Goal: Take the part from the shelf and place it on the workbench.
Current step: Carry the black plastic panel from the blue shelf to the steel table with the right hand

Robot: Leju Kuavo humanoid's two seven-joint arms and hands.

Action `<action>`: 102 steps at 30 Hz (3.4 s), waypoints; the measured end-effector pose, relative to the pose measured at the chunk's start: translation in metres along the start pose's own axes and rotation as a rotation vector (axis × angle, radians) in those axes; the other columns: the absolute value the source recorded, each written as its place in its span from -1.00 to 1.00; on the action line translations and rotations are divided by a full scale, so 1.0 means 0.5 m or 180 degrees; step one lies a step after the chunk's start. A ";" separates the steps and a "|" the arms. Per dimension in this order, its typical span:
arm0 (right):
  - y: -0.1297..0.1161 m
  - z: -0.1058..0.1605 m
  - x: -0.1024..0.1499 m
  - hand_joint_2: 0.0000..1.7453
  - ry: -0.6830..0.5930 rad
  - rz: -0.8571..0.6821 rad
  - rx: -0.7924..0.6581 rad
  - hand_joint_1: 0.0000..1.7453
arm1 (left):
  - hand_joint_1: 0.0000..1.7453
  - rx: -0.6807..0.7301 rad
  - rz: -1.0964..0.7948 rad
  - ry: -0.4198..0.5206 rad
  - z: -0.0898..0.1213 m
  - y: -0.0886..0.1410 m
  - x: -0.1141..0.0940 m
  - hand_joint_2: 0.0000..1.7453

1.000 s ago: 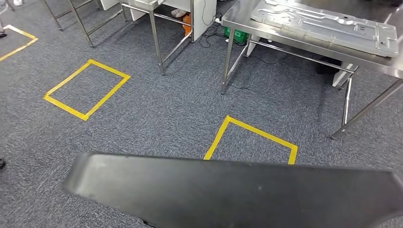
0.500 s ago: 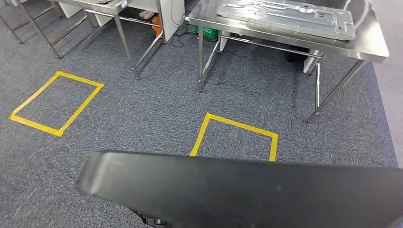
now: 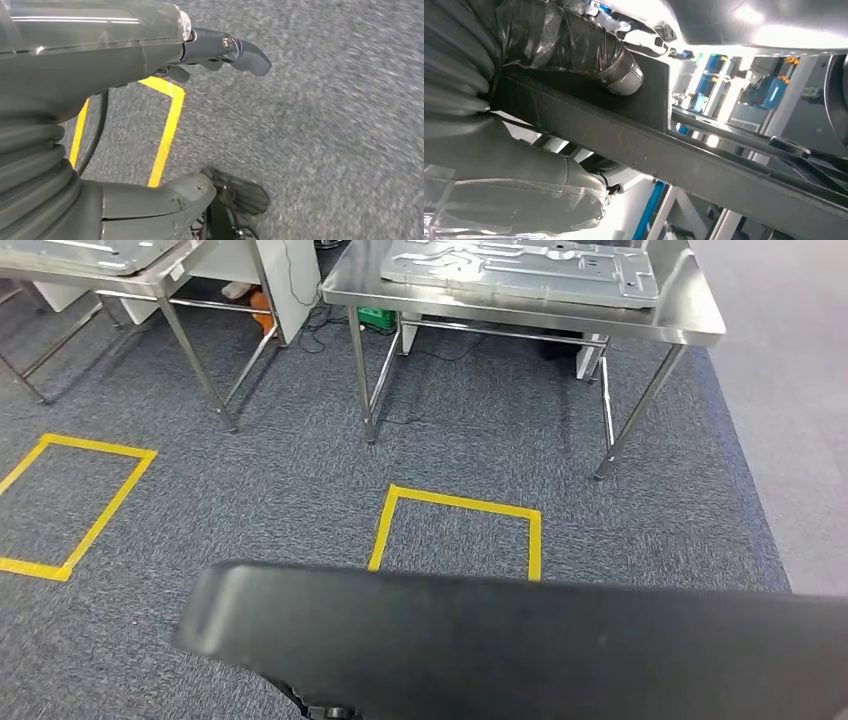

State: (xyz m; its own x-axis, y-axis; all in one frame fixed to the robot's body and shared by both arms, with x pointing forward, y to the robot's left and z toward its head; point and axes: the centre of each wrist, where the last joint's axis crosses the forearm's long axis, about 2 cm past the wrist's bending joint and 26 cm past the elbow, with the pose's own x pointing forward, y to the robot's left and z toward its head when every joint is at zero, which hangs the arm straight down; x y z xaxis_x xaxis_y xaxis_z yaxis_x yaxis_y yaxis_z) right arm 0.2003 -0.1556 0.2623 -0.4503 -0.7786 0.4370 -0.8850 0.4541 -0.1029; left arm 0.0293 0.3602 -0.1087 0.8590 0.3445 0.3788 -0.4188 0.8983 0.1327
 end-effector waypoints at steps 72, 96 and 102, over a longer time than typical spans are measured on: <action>-0.009 0.015 -0.018 1.00 0.0222 0.0139 -0.0124 1.00 | -1.00 -0.0140 -0.0044 -0.0025 0.001 0.013 -0.006 1.00; -0.009 0.021 -0.022 1.00 0.0250 0.0169 -0.0167 1.00 | -1.00 -0.0148 -0.0077 -0.0058 0.000 0.021 -0.005 1.00; -0.009 0.022 -0.022 1.00 0.0243 0.0164 -0.0168 1.00 | -1.00 -0.0164 -0.0077 -0.0076 0.001 0.021 -0.006 1.00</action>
State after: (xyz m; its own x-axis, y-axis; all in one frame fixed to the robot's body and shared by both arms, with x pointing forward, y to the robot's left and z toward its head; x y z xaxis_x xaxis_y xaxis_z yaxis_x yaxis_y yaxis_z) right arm 0.2080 -0.1538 0.2483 -0.4829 -0.7193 0.4994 -0.8526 0.5164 -0.0807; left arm 0.0223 0.3686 -0.1081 0.8611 0.3165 0.3979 -0.3818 0.9193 0.0950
